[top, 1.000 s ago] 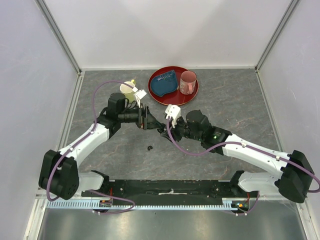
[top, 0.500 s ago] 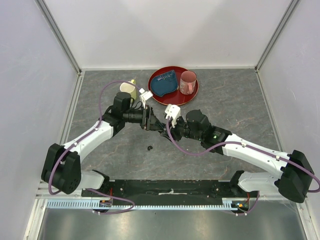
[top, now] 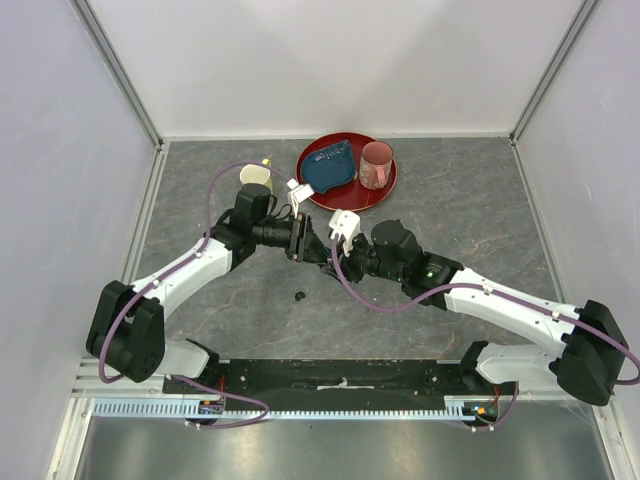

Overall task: Insert the wireless bluetooth earbuds into the charging case
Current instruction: Pick up the charging case at the center of the board.

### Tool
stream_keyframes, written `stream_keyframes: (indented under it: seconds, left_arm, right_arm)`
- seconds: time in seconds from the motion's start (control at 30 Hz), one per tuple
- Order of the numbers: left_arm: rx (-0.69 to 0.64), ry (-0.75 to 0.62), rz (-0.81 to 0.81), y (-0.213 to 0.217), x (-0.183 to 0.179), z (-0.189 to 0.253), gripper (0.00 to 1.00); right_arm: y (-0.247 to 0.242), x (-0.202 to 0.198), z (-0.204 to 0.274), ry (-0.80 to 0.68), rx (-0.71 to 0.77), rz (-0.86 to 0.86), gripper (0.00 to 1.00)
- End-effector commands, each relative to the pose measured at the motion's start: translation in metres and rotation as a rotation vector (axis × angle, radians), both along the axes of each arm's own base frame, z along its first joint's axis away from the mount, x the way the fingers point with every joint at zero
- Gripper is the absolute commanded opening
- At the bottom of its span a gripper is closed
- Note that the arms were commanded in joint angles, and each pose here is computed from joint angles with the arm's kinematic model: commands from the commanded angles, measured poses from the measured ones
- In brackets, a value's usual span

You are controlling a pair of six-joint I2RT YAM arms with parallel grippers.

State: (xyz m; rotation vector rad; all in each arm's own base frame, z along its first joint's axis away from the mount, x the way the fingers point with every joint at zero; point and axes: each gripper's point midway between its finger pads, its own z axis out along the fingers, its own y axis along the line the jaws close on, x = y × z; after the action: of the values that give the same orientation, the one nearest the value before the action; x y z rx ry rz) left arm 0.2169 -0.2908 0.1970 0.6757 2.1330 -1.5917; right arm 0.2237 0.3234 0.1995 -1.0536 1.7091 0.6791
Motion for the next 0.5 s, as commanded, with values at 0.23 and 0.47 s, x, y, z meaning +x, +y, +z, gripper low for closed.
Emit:
stream_keyframes:
  seconds: [0.23, 0.47]
  left_arm:
    - [-0.017, -0.029, -0.048, -0.0023, -0.0061, 0.0172, 0.27]
    - [-0.01, -0.058, -0.045, -0.0013, -0.0057, 0.0174, 0.02]
  right_arm:
    - [0.0048, 0.012, 0.026, -0.067, 0.055, -0.034, 0.23]
    - [0.0054, 0.0127, 0.0259, -0.059, 0.066, -0.044, 0.3]
